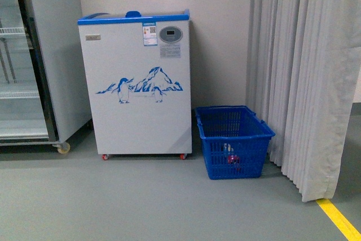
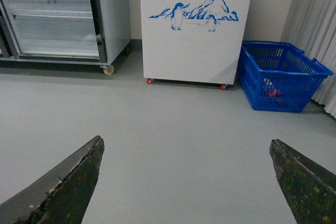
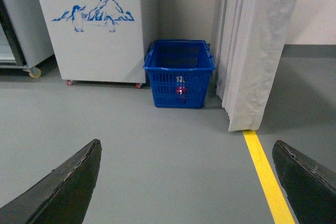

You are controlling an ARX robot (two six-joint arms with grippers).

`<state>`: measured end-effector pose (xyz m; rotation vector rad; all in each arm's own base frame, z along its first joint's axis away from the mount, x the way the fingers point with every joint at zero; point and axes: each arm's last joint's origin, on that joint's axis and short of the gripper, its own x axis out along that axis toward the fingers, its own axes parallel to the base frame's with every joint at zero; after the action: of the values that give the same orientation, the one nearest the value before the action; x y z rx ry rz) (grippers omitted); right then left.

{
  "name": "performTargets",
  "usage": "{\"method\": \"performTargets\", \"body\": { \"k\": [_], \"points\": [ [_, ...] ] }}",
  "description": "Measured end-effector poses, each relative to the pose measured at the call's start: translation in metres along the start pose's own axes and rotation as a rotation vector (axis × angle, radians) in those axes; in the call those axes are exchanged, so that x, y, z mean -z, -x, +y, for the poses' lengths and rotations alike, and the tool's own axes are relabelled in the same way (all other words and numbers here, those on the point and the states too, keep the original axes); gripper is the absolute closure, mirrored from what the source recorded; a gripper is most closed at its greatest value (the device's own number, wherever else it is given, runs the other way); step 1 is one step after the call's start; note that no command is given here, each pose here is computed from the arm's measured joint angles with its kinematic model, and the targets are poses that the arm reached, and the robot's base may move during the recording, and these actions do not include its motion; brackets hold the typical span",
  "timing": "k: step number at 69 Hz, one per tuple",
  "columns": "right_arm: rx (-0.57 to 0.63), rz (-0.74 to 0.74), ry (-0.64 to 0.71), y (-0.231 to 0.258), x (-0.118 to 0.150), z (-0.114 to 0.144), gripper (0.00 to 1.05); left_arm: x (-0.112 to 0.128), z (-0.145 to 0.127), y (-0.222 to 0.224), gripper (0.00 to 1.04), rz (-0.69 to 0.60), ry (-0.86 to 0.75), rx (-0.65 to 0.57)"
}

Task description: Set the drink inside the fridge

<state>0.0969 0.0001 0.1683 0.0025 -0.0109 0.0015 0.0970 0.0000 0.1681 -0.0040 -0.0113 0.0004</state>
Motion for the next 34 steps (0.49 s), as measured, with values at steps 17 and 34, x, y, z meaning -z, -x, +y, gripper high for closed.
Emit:
{"method": "performTargets", "body": {
  "k": [17,34],
  "points": [
    [0.000,0.000,0.000,0.0000,0.0000,0.0000,0.07,0.0001,0.0000,0.0000,0.08,0.000,0.000,0.000],
    [0.000,0.000,0.000,0.0000,-0.0001,0.0000,0.07,0.0001,0.0000,0.0000,0.08,0.000,0.000,0.000]
  ]
}}
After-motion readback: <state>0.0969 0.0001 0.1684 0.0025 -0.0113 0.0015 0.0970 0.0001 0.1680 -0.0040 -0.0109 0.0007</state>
